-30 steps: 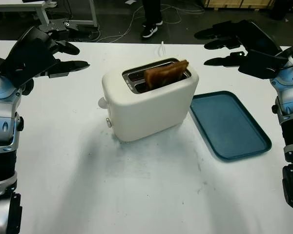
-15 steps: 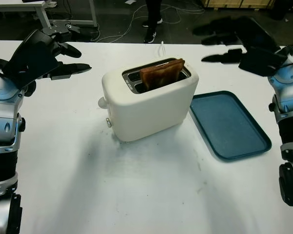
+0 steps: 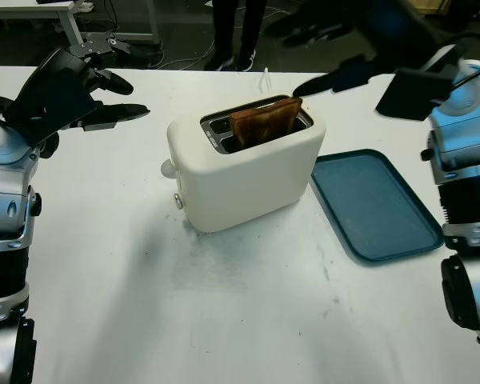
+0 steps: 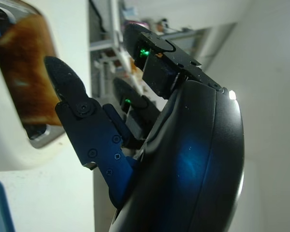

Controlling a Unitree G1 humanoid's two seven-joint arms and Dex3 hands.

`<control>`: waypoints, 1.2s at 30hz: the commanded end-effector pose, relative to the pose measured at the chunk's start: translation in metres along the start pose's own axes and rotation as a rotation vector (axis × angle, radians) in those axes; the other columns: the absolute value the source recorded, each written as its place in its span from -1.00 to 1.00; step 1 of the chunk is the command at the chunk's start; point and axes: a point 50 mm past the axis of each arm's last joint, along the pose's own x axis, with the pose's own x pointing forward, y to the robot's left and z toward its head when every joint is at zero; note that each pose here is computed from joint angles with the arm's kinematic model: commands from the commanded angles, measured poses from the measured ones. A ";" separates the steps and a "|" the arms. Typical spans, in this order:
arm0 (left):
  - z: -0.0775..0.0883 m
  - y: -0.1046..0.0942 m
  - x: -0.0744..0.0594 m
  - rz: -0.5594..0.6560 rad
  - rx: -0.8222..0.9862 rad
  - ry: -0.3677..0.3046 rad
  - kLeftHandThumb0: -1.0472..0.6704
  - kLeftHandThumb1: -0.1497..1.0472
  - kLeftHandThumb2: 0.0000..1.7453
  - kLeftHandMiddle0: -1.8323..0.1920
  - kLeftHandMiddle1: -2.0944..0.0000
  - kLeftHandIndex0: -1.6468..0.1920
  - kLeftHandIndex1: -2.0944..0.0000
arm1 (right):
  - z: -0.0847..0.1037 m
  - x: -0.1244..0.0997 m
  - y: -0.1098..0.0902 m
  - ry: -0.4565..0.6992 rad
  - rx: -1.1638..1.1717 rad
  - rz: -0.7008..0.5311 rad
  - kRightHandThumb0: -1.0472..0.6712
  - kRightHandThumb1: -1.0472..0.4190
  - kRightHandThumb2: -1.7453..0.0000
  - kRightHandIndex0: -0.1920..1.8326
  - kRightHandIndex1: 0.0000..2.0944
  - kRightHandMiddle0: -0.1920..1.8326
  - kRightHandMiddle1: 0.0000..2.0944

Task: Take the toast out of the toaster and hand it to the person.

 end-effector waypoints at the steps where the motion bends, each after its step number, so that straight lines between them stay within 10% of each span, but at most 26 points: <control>1: 0.001 0.003 -0.001 0.012 0.012 -0.003 -0.09 0.66 -0.99 0.72 -0.15 0.54 0.23 | 0.000 0.005 0.010 -0.010 -0.003 0.043 -0.31 -0.31 1.00 0.13 -0.90 0.08 -0.95; 17: -0.001 0.002 -0.002 0.010 -0.011 -0.007 -0.06 0.66 -0.99 0.74 -0.15 0.58 0.19 | -0.018 0.025 0.047 0.056 0.055 0.115 -0.07 -0.44 0.99 -0.04 -0.79 0.03 -0.97; 22: -0.002 0.001 -0.003 0.012 -0.004 -0.001 -0.09 0.66 -0.99 0.74 -0.15 0.59 0.18 | -0.022 0.027 0.051 0.074 0.006 0.122 -0.04 -0.46 1.00 -0.28 -0.32 0.04 -0.97; 36: -0.001 0.001 -0.003 0.012 0.008 -0.004 -0.09 0.66 -0.99 0.73 -0.13 0.59 0.18 | -0.034 0.018 0.045 0.098 -0.114 0.167 0.03 -0.60 0.98 0.05 -0.13 0.28 -0.85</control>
